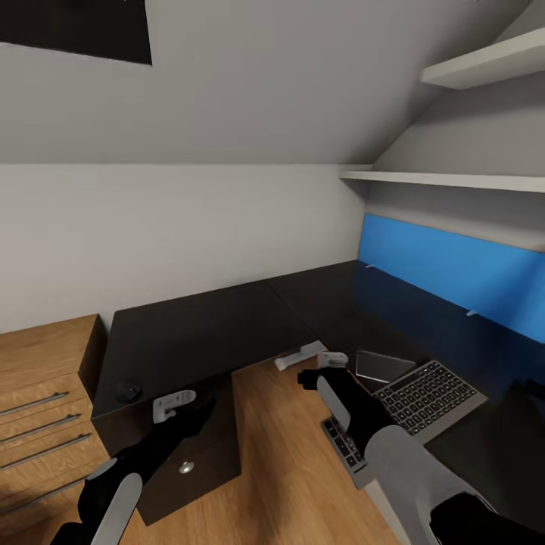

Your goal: In the bedroom, organize the workspace by keeping the computer under the desk, ensuring the monitor is on the desk, placing the keyboard on the desk next to the monitor, placing the mouse on the desk next to the keyboard, moving the folder from the swivel chair onto the desk next to the mouse, stacking the notebook on top of the folder with the pen on top of the notebook, and positioning the swivel chair next to the desk.

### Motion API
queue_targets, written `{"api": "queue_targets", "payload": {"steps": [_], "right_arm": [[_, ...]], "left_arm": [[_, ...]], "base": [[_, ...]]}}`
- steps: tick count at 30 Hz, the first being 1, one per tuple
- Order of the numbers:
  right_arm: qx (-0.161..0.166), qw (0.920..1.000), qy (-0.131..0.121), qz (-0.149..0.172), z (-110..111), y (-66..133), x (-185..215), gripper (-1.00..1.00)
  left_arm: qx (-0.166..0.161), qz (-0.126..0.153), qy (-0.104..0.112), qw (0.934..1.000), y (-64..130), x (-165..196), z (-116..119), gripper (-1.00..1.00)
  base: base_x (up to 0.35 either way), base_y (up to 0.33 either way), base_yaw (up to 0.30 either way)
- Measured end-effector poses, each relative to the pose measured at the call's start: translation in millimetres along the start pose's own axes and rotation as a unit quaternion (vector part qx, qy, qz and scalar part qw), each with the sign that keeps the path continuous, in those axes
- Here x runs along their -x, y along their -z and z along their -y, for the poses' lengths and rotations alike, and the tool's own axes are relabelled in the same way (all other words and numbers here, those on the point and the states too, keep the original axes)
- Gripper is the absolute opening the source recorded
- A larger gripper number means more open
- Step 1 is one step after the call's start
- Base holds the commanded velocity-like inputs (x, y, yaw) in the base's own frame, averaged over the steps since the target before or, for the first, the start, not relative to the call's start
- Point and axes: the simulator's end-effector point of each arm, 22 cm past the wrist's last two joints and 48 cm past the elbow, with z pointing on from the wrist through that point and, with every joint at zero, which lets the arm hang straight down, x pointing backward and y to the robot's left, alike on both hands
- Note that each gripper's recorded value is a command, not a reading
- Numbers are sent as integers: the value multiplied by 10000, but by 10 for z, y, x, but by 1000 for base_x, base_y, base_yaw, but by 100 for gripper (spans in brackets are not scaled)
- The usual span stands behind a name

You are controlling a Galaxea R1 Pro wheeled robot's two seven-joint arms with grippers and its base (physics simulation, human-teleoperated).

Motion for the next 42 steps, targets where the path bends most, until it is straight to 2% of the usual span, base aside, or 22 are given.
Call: {"api": "queue_targets", "payload": {"steps": [7, 13, 18, 23, 26, 33, 42], "right_arm": [[118, 9991, -78, 412, -60, 247, 269, 100], [123, 9963, -198, 833, -13, 560, 395, 100], [137, 9949, -243, 967, 3, 715, 445, 100], [146, 9947, -252, 983, -2, 790, 495, 100], [164, 9948, -259, 976, -19, 825, 521, 100], [173, 9947, -260, 980, -26, 829, 522, 100], [255, 9934, -296, 1081, -92, 889, 604, 100]], "left_arm": [[33, -41, 12, 10000, 28, 58, 24, 100], [69, -98, 28, 9999, 46, 84, 36, 100], [85, -119, 41, 9999, 69, 129, 56, 100], [93, -143, 42, 9998, 93, 172, 84, 100], [188, -336, 77, 9992, 74, 36, 11, 100], [297, -569, 117, 9979, 44, -168, -101, 100], [354, -665, 152, 9970, 27, -275, -158, 100]], "base": [[0, 0, 0], [0, 0, 0], [0, 0, 0], [0, 0, 0], [0, 0, 0], [0, 0, 0], [-1, 1, 0]]}}
